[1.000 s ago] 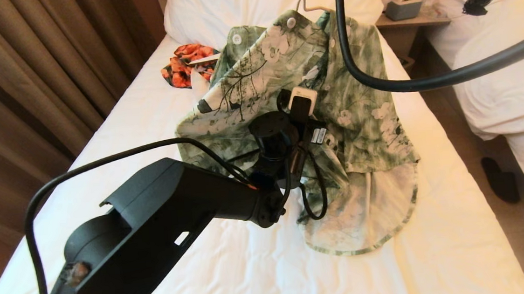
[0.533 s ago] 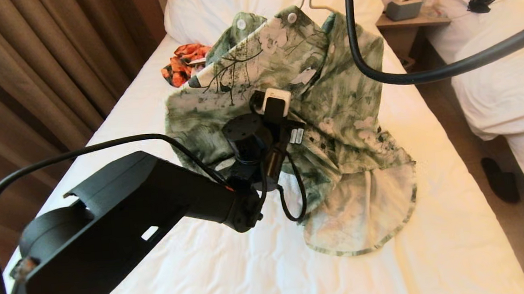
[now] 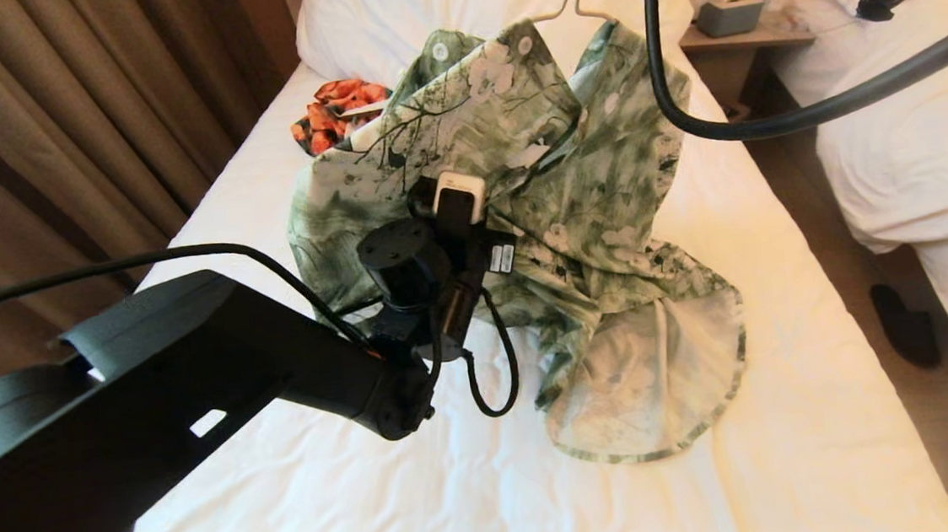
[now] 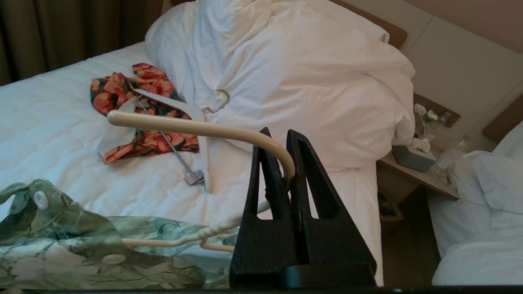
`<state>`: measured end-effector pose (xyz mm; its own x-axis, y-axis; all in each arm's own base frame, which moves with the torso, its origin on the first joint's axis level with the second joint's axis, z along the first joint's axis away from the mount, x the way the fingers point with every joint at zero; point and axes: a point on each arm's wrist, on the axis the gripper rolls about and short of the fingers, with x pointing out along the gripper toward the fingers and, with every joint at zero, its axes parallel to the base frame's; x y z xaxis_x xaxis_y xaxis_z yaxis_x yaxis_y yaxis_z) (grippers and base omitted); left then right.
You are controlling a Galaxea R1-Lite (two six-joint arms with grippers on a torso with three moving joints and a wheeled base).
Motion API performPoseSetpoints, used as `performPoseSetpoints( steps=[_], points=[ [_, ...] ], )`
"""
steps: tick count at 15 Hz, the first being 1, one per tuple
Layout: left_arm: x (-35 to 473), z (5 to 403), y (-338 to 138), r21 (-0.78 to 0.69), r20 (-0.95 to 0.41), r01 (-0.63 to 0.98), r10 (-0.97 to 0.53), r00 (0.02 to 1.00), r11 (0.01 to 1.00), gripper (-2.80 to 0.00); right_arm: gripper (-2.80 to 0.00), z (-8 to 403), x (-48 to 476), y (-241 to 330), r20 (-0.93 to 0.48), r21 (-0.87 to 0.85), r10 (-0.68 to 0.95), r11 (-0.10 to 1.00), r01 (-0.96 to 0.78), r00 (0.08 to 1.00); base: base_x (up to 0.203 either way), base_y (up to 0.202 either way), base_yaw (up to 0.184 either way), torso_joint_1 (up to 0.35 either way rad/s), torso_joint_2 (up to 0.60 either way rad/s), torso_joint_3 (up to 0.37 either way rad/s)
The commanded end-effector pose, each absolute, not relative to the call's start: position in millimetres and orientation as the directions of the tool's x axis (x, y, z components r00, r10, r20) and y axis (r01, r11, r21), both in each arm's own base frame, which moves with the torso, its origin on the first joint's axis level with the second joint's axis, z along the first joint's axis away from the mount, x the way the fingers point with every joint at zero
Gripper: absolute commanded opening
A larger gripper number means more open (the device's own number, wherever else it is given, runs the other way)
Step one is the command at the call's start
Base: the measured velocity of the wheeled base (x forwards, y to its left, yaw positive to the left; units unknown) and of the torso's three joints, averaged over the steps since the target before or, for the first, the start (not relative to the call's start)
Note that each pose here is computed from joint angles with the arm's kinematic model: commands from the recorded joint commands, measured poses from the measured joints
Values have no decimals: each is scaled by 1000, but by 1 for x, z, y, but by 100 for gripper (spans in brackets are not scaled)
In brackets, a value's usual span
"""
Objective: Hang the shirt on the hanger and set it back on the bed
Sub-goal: Take the clothes hanger out of the clothes
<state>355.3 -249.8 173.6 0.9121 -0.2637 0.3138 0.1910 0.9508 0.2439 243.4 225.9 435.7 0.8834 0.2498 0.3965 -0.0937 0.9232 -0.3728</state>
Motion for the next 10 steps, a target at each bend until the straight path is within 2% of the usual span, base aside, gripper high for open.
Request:
performPoseSetpoints(
  steps=[1, 10],
  points=[
    [346, 183, -243, 236, 330, 186, -259, 908, 954, -280, -280, 436, 245, 224, 398, -374, 240, 924, -82, 885, 0, 0, 0, 0, 0, 0],
    [333, 167, -235, 241, 312, 198, -269, 911, 950, -280, -280, 439, 249, 212, 400, -379, 211, 924, -49, 892, 0, 0, 0, 0, 0, 0]
  ],
)
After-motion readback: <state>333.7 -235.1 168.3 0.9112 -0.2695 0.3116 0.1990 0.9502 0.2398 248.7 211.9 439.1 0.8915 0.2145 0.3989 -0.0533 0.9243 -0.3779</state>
